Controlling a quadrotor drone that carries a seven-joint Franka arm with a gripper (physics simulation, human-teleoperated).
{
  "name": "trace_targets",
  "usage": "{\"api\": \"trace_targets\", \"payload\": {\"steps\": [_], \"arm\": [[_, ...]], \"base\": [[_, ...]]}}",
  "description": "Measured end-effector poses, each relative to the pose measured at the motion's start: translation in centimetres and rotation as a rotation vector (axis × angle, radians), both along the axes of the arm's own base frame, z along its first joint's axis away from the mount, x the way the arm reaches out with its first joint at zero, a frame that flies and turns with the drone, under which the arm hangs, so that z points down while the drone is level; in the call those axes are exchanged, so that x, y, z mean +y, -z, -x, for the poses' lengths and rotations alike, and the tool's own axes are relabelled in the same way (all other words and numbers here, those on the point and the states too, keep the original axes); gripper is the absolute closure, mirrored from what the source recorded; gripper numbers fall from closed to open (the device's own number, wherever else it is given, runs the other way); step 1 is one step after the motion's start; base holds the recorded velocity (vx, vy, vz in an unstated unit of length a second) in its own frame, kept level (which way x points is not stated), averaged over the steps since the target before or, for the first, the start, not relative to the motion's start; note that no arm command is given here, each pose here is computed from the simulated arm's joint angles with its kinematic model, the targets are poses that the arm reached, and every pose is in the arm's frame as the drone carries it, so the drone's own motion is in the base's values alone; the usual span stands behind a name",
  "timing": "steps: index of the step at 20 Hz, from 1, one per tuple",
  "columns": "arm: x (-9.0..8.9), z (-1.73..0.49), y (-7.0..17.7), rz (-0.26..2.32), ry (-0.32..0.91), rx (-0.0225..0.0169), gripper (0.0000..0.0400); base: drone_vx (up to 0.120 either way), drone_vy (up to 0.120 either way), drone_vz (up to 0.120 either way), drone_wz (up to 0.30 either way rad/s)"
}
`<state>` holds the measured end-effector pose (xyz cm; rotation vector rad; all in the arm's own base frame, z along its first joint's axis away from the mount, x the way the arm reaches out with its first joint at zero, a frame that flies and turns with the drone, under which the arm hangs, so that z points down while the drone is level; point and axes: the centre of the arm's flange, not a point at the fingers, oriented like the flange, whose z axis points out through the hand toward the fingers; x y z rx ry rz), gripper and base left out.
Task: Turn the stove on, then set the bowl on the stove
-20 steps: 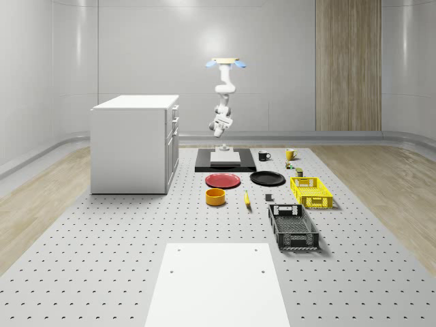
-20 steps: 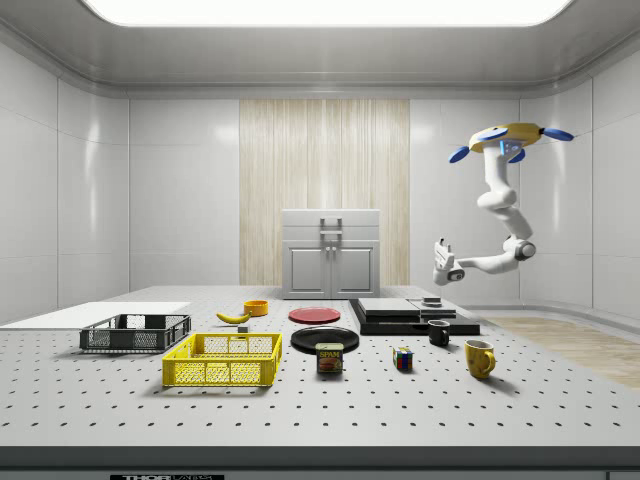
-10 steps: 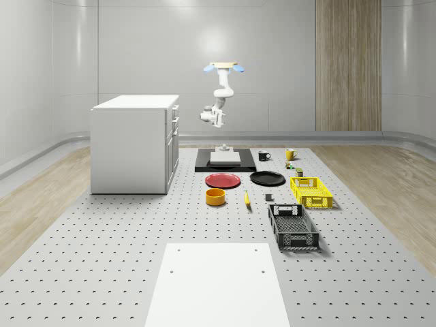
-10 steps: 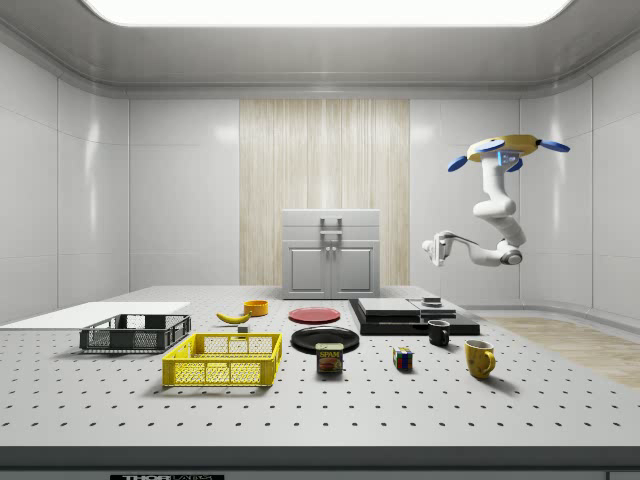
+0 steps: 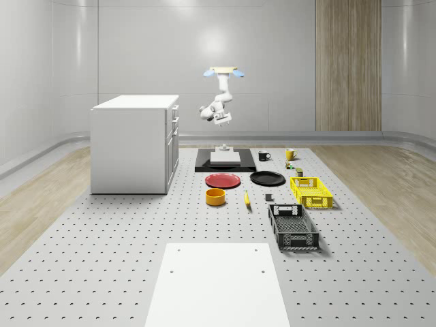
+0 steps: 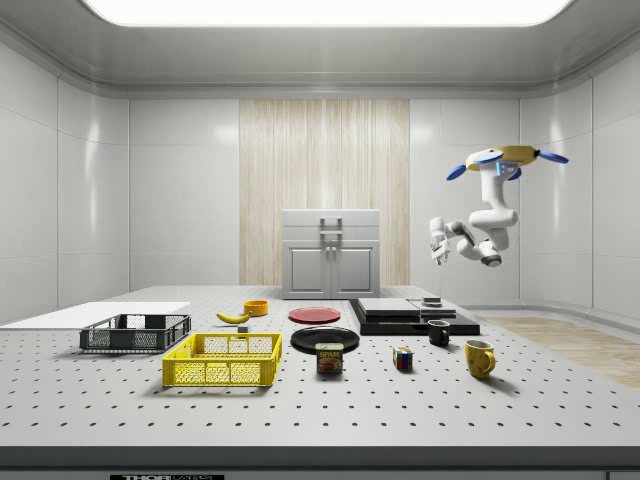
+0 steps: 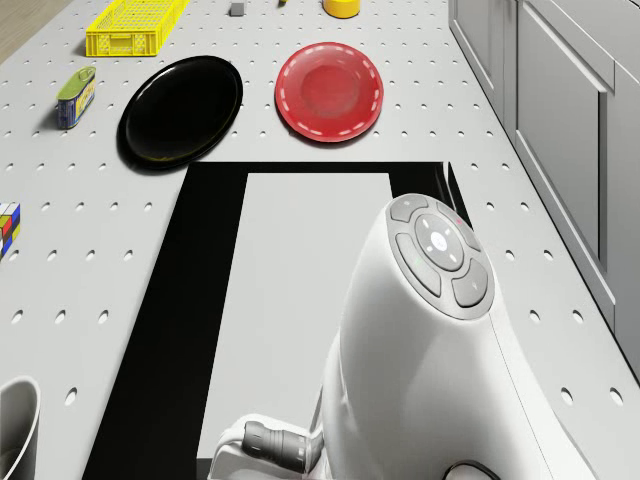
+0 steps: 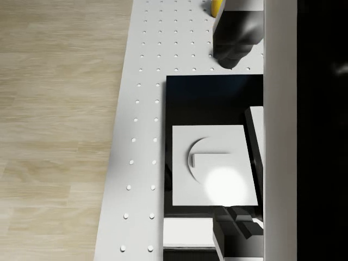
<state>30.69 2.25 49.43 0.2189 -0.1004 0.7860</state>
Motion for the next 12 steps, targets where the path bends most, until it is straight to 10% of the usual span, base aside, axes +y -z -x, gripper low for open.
{"api": "trace_targets", "payload": {"steps": [12], "arm": [[-2.0,0.01,0.3,0.207,0.005,0.0061,0.0000]], "base": [[0.093,0.000,-0.120,0.000]]}}
